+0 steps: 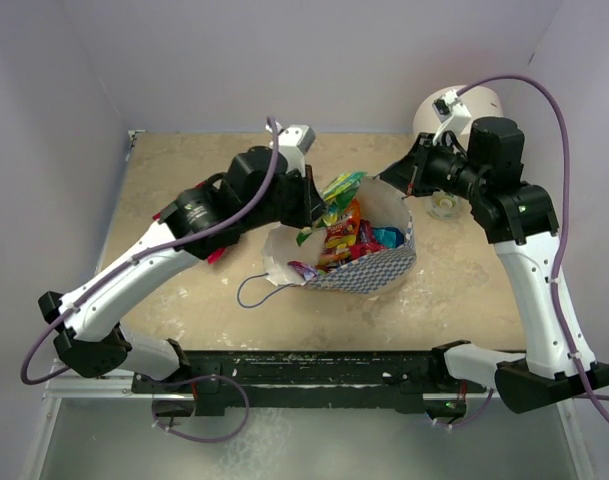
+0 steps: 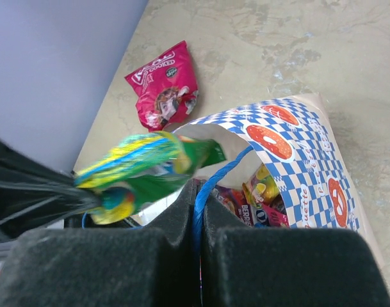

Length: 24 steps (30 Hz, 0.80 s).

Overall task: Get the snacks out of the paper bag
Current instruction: Take out the snack from the paper bag, then place the snack at the center of the board.

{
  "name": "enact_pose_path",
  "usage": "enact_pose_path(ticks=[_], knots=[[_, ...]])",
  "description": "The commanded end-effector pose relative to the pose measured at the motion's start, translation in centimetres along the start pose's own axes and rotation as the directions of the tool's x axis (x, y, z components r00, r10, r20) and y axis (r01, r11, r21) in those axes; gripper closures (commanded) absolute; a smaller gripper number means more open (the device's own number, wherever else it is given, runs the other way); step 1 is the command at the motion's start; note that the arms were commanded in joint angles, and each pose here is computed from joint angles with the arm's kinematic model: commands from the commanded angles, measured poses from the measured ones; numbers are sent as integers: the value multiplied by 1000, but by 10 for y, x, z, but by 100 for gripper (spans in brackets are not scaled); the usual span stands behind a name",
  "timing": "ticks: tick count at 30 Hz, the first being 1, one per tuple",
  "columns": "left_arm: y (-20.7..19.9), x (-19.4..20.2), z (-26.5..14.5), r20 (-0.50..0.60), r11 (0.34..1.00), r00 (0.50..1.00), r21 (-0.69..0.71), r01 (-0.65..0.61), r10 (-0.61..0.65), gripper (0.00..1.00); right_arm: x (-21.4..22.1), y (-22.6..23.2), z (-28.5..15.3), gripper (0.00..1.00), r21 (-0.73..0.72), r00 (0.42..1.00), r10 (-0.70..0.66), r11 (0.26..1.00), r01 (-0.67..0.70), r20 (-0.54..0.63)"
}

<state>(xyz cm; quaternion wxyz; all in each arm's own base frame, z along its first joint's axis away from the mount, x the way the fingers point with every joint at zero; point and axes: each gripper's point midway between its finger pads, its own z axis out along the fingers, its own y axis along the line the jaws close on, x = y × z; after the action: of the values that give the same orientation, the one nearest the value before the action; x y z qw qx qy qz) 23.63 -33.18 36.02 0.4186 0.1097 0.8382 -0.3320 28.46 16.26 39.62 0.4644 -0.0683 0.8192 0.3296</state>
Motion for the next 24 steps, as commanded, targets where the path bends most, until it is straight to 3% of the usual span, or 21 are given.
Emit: enact_pose_path(ticks=[1, 11, 18, 21, 24], knots=[[-26, -55, -67, 117, 989, 989, 108, -106, 93, 100, -28, 11, -11, 100, -15, 991, -26, 1000, 28, 130], [45, -112, -106, 144, 983, 980, -146, -113, 135, 100, -42, 7, -12, 100, 18, 982, -28, 1000, 25, 185], [66, -163, -149, 321, 965, 937, -257, -56, 140, 100, -45, 13, 0, 100, -40, 982, -6, 999, 14, 190], [89, -163, -152, 320, 929, 931, -365, -51, 176, 100, -47, 14, -1, 100, -43, 979, -18, 999, 27, 201], [133, -156, -154, 315, 835, 935, -549, 41, 161, 100, -49, 16, -5, 100, -41, 977, -39, 998, 49, 209]])
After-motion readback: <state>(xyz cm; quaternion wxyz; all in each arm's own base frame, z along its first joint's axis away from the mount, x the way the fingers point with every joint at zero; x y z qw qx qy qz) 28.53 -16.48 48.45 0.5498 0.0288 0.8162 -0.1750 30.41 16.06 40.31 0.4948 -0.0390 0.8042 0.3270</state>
